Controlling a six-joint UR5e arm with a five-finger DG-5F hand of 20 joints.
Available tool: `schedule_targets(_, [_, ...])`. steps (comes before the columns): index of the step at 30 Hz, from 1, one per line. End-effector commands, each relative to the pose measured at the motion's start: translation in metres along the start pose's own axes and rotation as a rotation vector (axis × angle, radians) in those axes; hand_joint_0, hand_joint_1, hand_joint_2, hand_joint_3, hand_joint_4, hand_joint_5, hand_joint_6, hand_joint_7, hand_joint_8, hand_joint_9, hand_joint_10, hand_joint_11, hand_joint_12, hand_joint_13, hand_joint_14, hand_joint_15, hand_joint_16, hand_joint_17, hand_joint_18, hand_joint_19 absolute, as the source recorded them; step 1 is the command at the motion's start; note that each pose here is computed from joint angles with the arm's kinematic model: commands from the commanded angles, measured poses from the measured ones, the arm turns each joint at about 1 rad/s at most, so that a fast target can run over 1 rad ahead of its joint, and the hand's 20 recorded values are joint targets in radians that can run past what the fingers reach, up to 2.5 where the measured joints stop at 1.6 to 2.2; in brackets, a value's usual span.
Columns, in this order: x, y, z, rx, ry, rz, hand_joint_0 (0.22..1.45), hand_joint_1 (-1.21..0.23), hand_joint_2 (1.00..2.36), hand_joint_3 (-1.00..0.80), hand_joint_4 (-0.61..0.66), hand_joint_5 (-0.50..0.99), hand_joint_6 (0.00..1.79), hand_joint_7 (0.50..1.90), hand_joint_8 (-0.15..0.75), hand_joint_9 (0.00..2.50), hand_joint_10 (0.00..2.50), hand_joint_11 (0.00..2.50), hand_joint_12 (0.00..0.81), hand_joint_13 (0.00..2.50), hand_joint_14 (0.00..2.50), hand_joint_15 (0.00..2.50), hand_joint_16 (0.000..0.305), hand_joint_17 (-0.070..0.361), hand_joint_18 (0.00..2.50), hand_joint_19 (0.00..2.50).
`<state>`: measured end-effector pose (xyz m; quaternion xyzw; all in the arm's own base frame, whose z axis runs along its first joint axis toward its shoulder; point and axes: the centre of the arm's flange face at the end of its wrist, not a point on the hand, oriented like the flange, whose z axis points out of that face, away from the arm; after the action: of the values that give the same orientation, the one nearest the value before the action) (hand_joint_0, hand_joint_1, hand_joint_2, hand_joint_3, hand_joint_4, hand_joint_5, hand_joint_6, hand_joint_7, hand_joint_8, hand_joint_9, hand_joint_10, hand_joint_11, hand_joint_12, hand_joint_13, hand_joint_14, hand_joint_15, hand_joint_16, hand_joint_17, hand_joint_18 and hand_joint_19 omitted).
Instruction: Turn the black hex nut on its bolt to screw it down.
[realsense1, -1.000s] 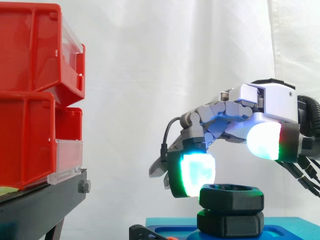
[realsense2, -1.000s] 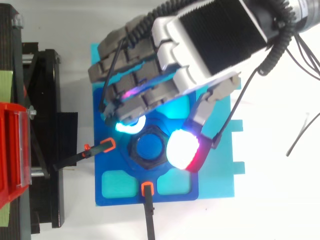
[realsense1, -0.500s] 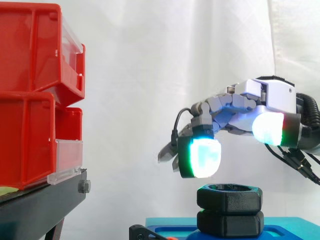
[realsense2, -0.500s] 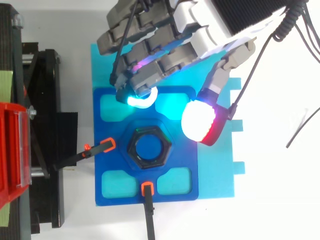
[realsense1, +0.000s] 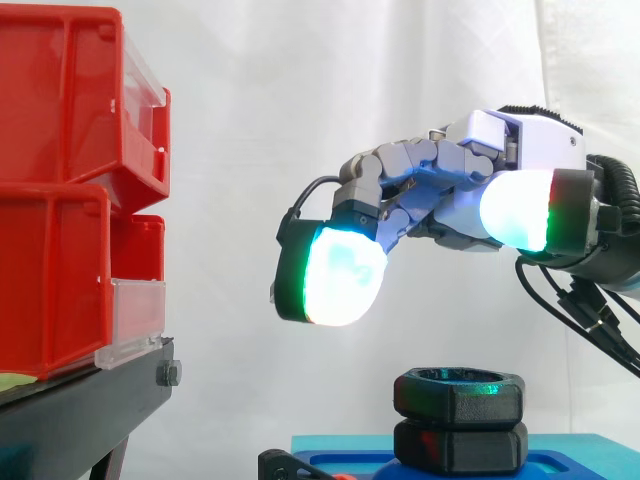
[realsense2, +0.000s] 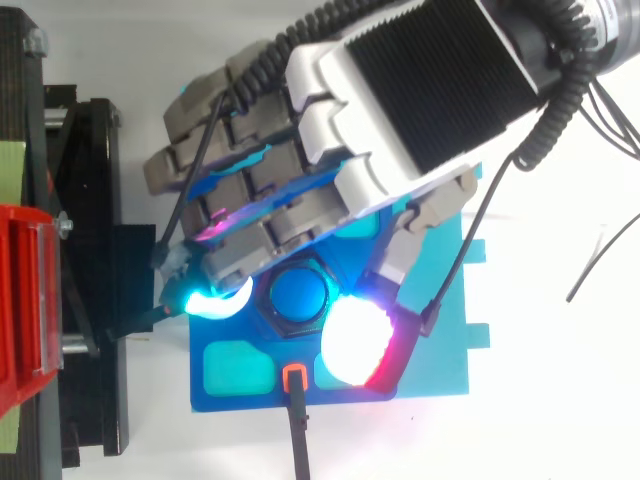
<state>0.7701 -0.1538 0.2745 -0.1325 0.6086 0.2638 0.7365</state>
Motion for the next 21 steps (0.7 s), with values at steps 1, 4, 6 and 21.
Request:
schedule_targets(1, [0.007,0.009,0.005,0.016,0.028,0.013,0.48,-0.24,1.0,-0.5,0.09,-0.03,0.5,0.86,0.221,0.86,0.0,0.08,0.336,0.71,0.01,0.16,0.048,0.109,0.59,0.43])
schedule_targets(4, [0.01,0.014,0.008,0.019,0.043,0.016,0.48,-0.24,1.0,-0.5,0.09,-0.03,0.5,0.85,0.219,0.86,0.0,0.07,0.333,0.71,0.01,0.15,0.048,0.108,0.59,0.43])
schedule_targets(6, [0.011,0.016,0.009,0.019,0.049,0.016,0.48,-0.24,1.0,-0.5,0.09,-0.02,0.5,0.84,0.218,0.86,0.0,0.07,0.331,0.7,0.01,0.16,0.048,0.109,0.6,0.42])
schedule_targets(21, [0.034,0.033,0.013,0.031,0.092,0.028,0.48,-0.25,1.0,-0.5,0.09,-0.01,0.5,0.89,0.213,0.86,0.0,0.07,0.332,0.71,0.01,0.16,0.048,0.108,0.6,0.43])
